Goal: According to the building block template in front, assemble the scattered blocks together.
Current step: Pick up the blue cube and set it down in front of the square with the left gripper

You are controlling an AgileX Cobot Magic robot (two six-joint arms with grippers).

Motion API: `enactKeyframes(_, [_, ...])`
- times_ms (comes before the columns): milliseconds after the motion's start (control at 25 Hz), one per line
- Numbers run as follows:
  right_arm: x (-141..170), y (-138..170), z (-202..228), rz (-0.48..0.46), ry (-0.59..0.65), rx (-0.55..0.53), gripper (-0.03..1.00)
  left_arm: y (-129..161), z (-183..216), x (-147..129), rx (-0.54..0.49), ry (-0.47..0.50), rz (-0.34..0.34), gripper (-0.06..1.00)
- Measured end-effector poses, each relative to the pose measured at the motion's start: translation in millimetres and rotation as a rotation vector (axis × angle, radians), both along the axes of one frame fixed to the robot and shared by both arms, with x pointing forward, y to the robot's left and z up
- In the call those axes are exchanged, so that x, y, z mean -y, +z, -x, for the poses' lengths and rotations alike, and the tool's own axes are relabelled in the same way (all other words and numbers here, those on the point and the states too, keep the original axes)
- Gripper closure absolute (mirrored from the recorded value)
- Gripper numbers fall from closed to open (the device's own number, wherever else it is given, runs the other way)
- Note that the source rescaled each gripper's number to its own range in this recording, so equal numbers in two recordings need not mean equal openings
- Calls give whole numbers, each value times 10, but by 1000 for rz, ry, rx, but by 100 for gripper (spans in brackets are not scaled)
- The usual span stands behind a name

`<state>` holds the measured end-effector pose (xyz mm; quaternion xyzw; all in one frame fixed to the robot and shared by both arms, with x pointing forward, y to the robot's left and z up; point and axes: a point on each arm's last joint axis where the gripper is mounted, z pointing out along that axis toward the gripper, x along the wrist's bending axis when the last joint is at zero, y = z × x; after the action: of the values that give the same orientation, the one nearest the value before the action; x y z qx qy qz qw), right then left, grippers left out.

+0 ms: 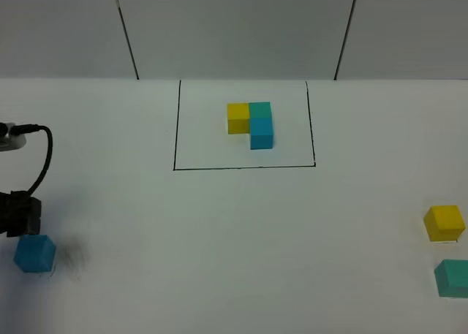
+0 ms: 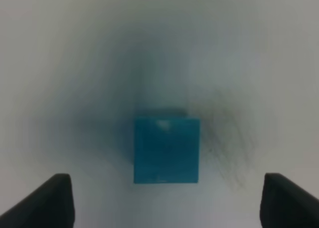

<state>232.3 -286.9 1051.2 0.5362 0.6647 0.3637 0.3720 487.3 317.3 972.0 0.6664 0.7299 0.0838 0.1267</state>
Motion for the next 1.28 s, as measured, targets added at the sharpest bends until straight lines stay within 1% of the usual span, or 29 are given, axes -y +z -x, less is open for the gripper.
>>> enactKeyframes(320, [0, 0, 0, 0, 0, 0, 39, -245, -102, -12, -57, 0, 2, 14])
enactKeyframes(640, [0, 0, 0, 0, 0, 0, 39, -397, -192, -26, -52, 4, -4, 14])
enactKeyframes(880, [0, 0, 0, 0, 0, 0, 39, -600, -221, -13, -119, 3, 19, 14])
enactKeyframes(1000, [0, 0, 0, 0, 0, 0, 39, -677, -238, 4, -136, -16, 37, 14])
enactKeyframes(1160, [0, 0, 0, 0, 0, 0, 39, -746, -257, 9, -143, -16, 46, 14])
enactKeyframes(1200, [0, 0, 0, 0, 0, 0, 39, -748, -259, 10, -141, -14, 47, 15])
enactKeyframes(1280, [0, 0, 0, 0, 0, 0, 39, -750, -265, 9, -139, -14, 46, 22])
